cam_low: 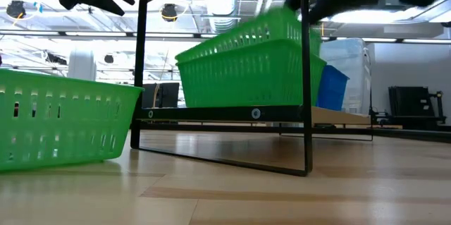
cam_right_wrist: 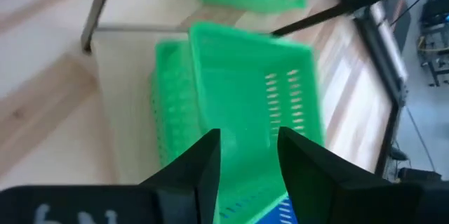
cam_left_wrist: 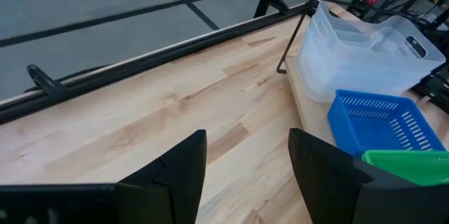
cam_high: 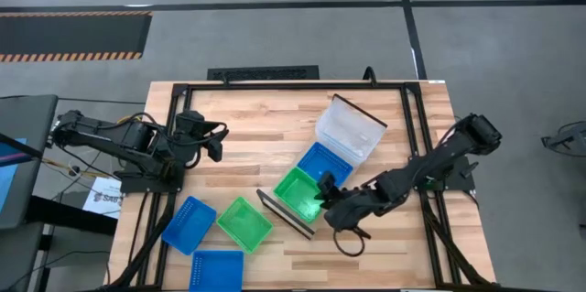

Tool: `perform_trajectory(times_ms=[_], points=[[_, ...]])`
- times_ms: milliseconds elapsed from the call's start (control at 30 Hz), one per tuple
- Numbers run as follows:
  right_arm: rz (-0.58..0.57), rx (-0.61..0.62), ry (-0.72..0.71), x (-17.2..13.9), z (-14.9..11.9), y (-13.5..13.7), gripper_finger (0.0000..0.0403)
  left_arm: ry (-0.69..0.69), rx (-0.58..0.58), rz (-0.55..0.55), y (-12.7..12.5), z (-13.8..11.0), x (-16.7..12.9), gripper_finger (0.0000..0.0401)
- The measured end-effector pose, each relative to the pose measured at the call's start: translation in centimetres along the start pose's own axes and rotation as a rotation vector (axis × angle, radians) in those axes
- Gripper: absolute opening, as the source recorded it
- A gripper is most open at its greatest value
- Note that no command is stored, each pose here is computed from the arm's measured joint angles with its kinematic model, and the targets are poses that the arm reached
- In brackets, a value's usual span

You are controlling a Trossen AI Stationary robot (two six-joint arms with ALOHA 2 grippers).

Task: Stack baskets on shelf by color
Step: Stack the top green bin on the other green bin on the shelf, then stack the green bin on the other green bins on the shelf

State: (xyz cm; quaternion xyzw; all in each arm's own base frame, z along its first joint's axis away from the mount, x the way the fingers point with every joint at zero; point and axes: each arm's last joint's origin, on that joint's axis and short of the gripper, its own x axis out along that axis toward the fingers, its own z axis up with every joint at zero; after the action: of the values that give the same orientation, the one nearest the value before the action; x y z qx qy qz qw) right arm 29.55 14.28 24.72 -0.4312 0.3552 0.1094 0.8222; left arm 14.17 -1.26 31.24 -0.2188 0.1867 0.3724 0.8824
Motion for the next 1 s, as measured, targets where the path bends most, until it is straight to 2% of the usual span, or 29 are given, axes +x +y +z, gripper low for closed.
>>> perform_trajectory(times_ms=[100,233,367,600,733,833,933,1000], points=[[0.015,-0.020,0.035,1.1,-0.1,0.6,0.0162,0.000,0.002,0.000,0.0,0.0,0.0,0.0190],[0.005,-0.031,0.027,0.6,0.3,0.5,0.0160,0.000,0.002,0.000,0.0,0.0,0.0,0.0190],[-0.072,-0.020,0.022,-1.3,0.7,-0.5,0.0158,0.010,-0.006,-0.012,-0.1,0.0,0.0,0.0190],[-0.269,0.077,-0.002,-5.7,0.6,-4.2,0.0157,0.102,-0.038,-0.133,-0.7,0.0,-0.1,0.0190],[-0.389,0.239,-0.143,-8.0,1.2,-8.2,0.0155,0.131,-0.061,-0.177,-0.9,0.0,-0.1,0.0190],[-0.427,0.355,-0.350,-9.1,2.6,-11.3,0.0155,0.133,-0.077,-0.202,-1.1,0.1,-0.1,0.0190],[-0.413,0.377,-0.468,-8.6,4.5,-13.2,0.0158,0.126,-0.089,-0.214,-1.2,0.2,-0.1,0.0190],[-0.387,0.365,-0.486,-7.4,6.0,-13.8,0.0162,0.128,-0.095,-0.212,-1.2,0.2,-0.1,0.0190]])
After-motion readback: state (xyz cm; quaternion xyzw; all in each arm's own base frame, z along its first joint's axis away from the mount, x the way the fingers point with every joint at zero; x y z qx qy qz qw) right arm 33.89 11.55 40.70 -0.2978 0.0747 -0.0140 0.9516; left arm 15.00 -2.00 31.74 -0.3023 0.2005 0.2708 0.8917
